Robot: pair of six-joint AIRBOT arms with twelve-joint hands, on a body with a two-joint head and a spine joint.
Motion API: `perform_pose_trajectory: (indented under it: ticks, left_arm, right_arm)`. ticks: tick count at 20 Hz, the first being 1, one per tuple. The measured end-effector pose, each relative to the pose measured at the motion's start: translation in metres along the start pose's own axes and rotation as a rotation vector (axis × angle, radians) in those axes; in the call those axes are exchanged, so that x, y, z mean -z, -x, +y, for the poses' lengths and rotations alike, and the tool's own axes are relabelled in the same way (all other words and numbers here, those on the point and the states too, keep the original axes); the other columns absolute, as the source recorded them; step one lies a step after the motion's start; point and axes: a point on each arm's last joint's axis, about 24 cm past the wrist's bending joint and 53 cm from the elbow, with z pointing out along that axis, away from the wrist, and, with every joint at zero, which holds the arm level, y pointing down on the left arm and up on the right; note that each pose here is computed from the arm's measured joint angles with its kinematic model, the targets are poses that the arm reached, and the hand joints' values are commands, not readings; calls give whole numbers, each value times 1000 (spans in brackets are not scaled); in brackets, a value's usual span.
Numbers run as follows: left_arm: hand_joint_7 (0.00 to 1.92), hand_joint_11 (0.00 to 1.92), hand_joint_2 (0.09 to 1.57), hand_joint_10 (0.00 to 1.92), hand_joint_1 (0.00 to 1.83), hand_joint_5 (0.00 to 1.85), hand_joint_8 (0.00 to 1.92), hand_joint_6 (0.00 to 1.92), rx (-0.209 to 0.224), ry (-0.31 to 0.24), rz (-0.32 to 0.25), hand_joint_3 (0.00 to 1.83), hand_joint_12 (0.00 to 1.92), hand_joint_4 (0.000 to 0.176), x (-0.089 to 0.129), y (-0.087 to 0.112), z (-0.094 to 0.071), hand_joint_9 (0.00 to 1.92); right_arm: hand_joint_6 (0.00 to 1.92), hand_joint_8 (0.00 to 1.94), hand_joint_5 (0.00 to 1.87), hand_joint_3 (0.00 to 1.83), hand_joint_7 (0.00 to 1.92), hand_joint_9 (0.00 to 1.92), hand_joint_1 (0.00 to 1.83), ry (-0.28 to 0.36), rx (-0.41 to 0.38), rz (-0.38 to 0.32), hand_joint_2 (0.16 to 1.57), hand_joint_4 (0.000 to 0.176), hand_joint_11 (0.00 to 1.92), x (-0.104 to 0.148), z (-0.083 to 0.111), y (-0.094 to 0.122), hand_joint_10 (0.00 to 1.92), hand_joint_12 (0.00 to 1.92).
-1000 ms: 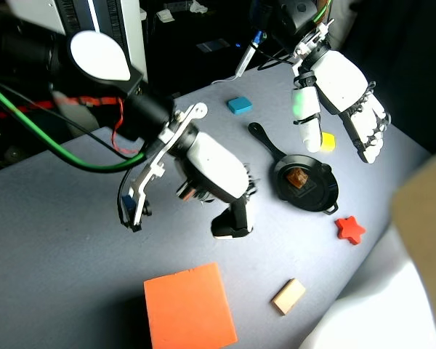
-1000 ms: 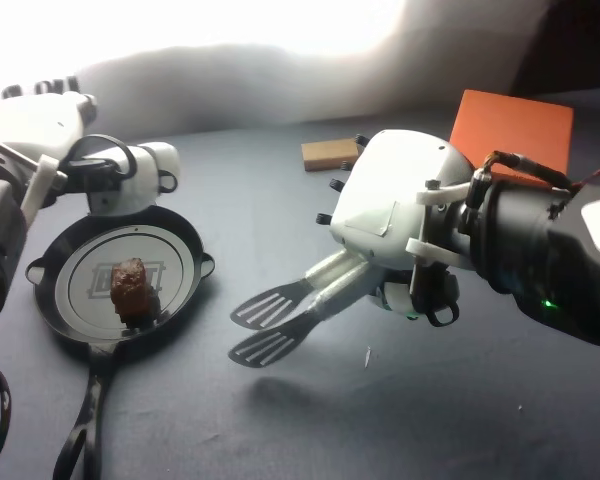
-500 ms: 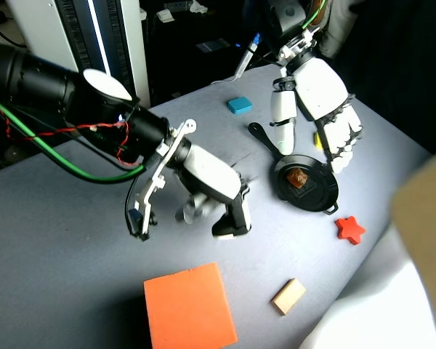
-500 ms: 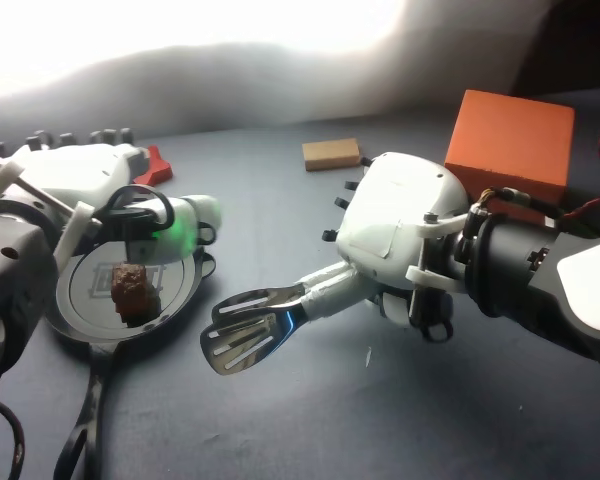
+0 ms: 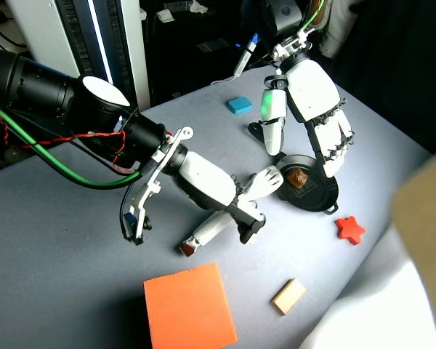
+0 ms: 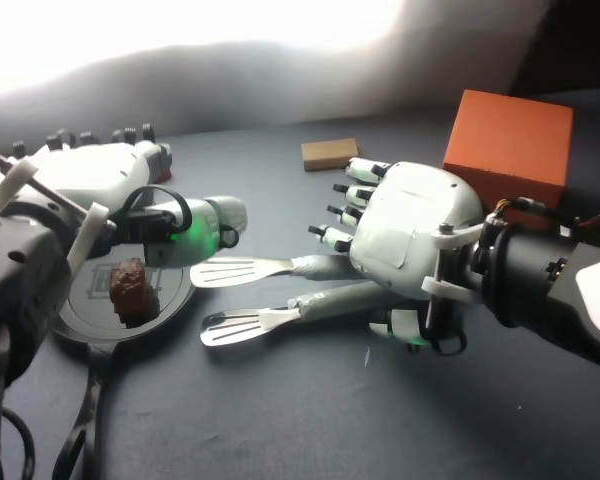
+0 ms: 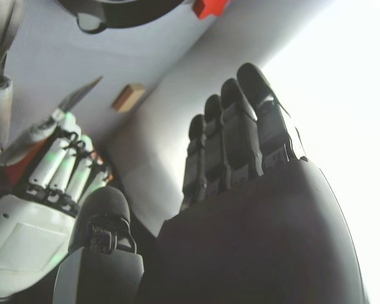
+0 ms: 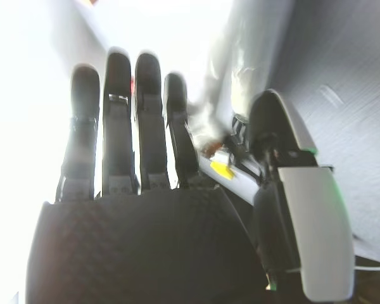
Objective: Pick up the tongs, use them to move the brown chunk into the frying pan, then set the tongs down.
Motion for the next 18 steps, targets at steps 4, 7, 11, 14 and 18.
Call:
perform_pose_trajectory:
  ticks: [4,7,11,14,18]
  left_arm:
    - [220,0,1277,4,0,186,4,7,0,7,-6,1,656,0,6,-1,0,206]
    - [217,0,1269,4,0,152,3,7,-8,-8,12,0,688,0,9,-7,-4,212]
    - [271,0,1278,24,0,210,15,18,-34,-44,18,1,773,0,8,-8,-13,259]
    - [669,58,1299,132,96,570,65,80,-54,-78,-1,2,1354,0,5,-2,-20,611]
    - [687,214,1328,1056,216,798,737,231,-58,-104,23,0,1568,0,8,-9,-26,520]
  right_arm:
    - [47,2,60,0,151,74,135,13,4,-2,1112,0,0,11,4,2,189,727]
    - [29,3,58,0,143,74,165,25,5,-2,1083,0,0,15,6,4,159,590]
    - [178,84,418,3,582,405,152,-21,-37,7,1113,0,0,19,-15,13,418,1391]
    - [685,725,831,9,914,683,187,-57,-76,13,1207,0,334,32,-28,20,1236,1842]
    - [974,1084,928,14,955,753,188,-58,-135,48,1311,0,475,58,-26,29,1384,1918]
